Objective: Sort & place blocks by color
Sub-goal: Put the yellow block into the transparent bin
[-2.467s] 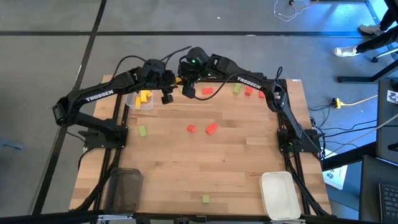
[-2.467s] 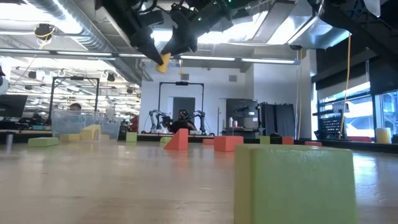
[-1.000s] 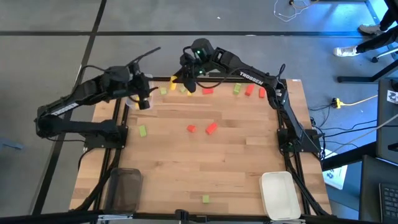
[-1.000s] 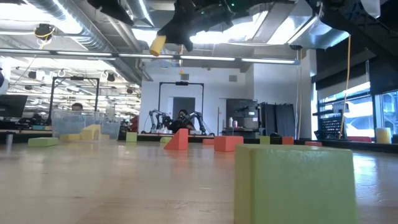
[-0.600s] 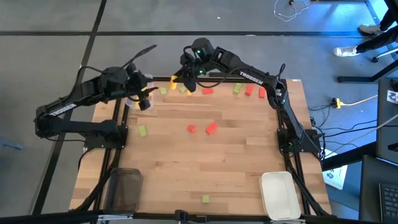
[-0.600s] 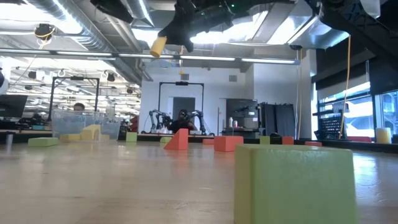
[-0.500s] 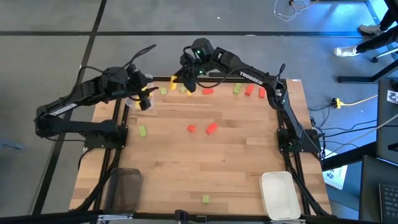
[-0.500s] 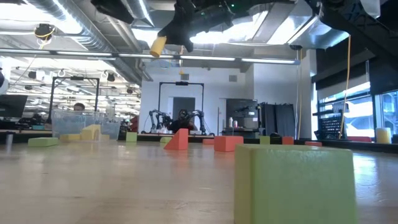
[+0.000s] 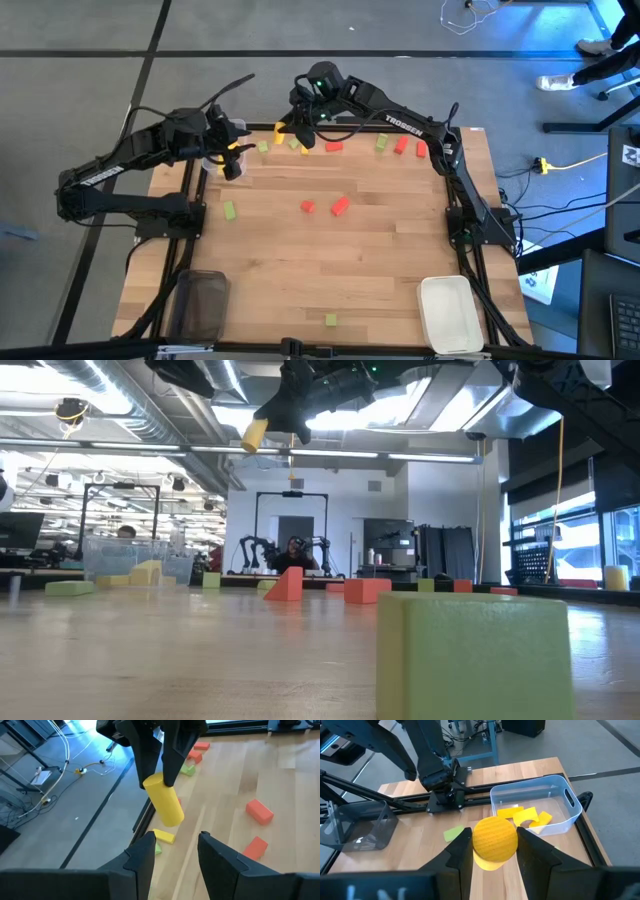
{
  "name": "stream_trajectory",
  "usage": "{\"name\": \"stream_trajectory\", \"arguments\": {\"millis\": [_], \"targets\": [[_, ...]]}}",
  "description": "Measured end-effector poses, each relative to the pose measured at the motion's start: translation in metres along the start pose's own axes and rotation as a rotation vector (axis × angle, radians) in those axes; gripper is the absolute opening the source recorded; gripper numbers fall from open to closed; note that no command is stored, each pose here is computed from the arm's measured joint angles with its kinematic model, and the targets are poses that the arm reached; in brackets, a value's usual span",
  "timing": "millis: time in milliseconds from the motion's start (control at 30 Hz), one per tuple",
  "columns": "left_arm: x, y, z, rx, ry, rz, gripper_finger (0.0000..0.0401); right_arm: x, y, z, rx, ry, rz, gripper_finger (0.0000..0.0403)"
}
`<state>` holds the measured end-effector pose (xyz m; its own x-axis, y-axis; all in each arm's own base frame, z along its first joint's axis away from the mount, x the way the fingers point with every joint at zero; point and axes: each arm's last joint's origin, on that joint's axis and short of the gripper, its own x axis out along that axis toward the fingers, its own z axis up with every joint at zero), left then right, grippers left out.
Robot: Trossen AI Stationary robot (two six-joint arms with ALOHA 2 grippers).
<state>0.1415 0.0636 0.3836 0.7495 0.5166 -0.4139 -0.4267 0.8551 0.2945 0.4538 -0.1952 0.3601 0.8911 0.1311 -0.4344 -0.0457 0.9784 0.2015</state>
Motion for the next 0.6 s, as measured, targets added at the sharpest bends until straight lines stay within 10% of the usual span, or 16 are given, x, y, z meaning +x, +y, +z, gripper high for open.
{"name": "stream_trajectory", "arguments": {"millis": [600], "targets": [[0.0006,-0.0014,-0.0061,0.014,0.066,-0.009,0.0137,0.0,0.0015,0.0,-0.005,-0.003,0.061,0.0119]]}}
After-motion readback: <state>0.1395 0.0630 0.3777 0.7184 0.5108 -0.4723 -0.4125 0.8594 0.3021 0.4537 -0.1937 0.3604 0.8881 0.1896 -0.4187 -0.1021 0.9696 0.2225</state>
